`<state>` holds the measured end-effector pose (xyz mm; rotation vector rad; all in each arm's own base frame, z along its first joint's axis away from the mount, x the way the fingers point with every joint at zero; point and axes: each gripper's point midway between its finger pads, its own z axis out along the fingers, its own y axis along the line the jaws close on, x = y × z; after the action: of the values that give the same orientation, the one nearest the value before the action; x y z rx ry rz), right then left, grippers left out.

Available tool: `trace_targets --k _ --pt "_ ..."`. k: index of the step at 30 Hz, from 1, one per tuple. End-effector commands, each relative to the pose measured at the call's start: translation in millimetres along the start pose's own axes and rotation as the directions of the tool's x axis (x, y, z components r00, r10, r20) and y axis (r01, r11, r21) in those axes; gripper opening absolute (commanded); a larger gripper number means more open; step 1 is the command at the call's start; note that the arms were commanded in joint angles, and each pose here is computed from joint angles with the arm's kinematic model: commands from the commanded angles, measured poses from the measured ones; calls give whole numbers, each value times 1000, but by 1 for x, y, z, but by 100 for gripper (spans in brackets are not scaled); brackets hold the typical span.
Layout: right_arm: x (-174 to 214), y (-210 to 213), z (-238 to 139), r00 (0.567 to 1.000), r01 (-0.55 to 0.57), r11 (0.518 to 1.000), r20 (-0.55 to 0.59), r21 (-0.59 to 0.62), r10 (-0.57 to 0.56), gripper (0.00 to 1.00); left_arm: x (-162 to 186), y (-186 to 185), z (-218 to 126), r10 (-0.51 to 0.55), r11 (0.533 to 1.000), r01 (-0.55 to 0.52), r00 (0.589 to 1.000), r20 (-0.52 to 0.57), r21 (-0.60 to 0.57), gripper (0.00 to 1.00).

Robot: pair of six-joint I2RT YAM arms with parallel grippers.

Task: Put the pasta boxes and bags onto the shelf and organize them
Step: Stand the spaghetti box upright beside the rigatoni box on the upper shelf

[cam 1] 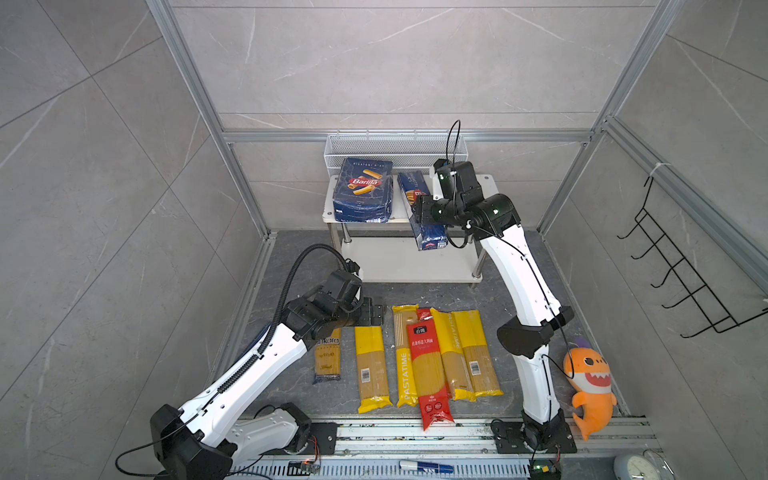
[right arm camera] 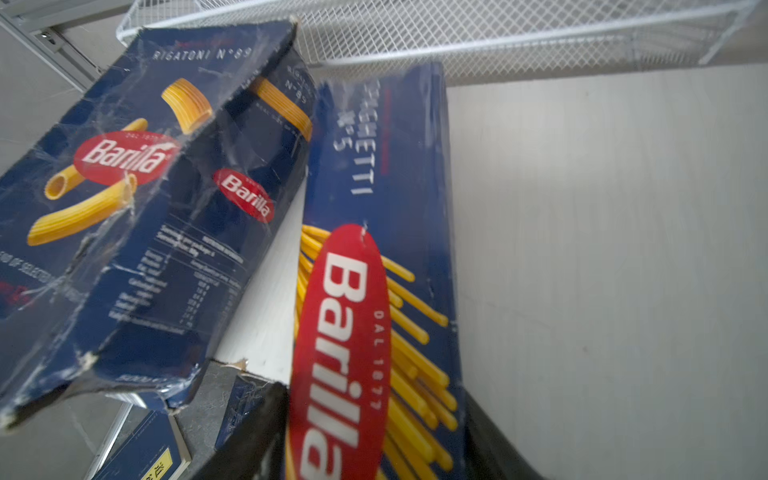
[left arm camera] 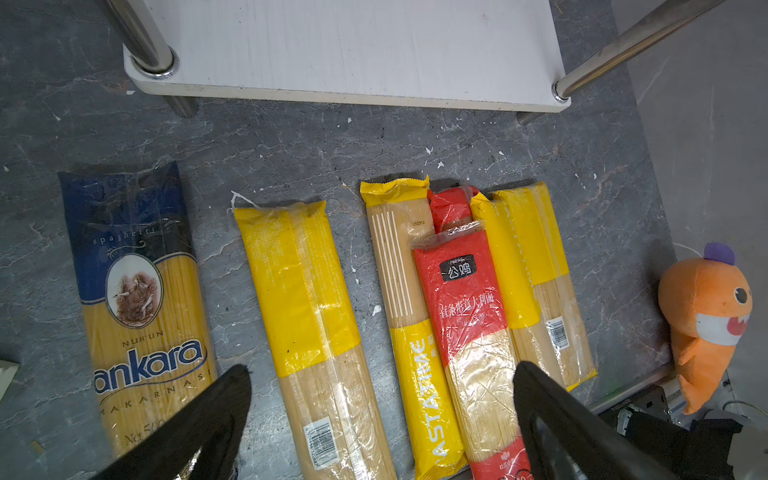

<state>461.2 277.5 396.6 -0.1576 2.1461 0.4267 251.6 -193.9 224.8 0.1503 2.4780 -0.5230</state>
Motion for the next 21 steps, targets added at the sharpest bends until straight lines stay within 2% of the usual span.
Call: trace_targets --k 1,4,6,11,16,21 --pt "-18 9 1 998 -19 998 62 -59 22 72 -8 -4 -14 21 1000 -21 999 40 17 100" --pt "-17 11 3 998 -27 996 53 -82 31 82 -9 -4 -15 22 1000 -23 999 44 17 100" --pt "-19 12 0 998 -28 995 56 -93 33 85 -9 -4 -15 21 1000 -21 999 44 16 100" --pt "-28 10 -25 996 3 996 89 -88 4 86 -8 -4 -14 18 1000 -19 999 42 16 100" --pt "-36 2 -73 991 51 996 127 -69 -42 86 -9 -4 -16 17 1000 -18 999 47 18 100" --pt "-12 -9 -97 994 58 997 92 -59 -53 85 -10 -3 -19 16 1000 -17 998 59 18 100"
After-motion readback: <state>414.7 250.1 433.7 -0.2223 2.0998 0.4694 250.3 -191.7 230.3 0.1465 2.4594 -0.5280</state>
